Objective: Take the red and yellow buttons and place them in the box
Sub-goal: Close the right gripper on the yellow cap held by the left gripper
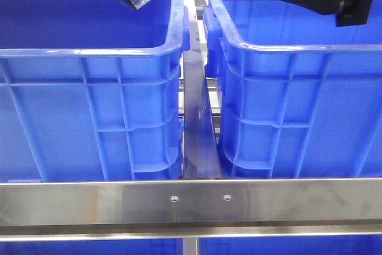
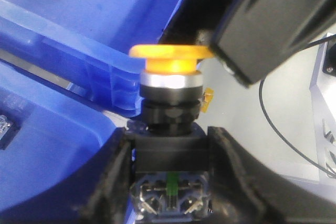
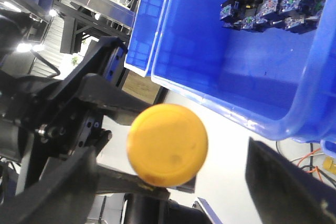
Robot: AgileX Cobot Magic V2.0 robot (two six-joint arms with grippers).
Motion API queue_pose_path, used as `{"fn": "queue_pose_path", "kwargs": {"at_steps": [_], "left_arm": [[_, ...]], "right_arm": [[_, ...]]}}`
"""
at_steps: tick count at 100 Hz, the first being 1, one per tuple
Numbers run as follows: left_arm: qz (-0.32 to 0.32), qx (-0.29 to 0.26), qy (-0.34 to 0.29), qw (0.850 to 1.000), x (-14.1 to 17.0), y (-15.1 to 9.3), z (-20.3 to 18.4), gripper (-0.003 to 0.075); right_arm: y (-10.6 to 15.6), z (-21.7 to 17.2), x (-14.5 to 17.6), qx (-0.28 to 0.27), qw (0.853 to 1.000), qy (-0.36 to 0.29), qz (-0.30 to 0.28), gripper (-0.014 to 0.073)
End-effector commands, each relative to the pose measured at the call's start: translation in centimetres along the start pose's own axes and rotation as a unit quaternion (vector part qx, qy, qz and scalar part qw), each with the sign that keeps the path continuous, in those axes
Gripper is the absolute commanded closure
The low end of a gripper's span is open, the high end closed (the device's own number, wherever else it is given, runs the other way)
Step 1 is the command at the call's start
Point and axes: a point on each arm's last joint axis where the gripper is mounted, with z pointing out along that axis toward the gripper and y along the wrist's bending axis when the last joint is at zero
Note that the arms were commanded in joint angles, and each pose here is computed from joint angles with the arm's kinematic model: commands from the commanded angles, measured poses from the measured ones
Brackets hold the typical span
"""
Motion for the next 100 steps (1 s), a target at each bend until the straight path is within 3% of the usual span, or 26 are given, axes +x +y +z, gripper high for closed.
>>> {"fn": "queue_pose_path", "kwargs": {"at_steps": [1,75,85,100], "left_arm": [[0.000,-0.008,-0.056,0.998,-1.5,-0.3,-1.3,0.0739],[0.000,-0.009,-0.056,0.998,-1.5,-0.3,-1.3,0.0739],[0.000,-0.009,-0.056,0.998,-1.5,-0.3,-1.3,0.0739],[0.000,-0.009,-0.056,0.998,-1.5,-0.3,-1.3,0.0739]], "right_arm": [[1.8,-0.1,-1.1,-0.045,0.999,-0.026,-0.006,0.0005],[1.8,1.7,-1.8,-0.056,0.998,-0.002,-0.006,0.0019],[1.8,1.7,-1.8,-0.056,0.998,-0.001,-0.006,0.0123],[1.8,1.7,-1.8,-0.058,0.998,0.000,-0.006,0.0391]]}}
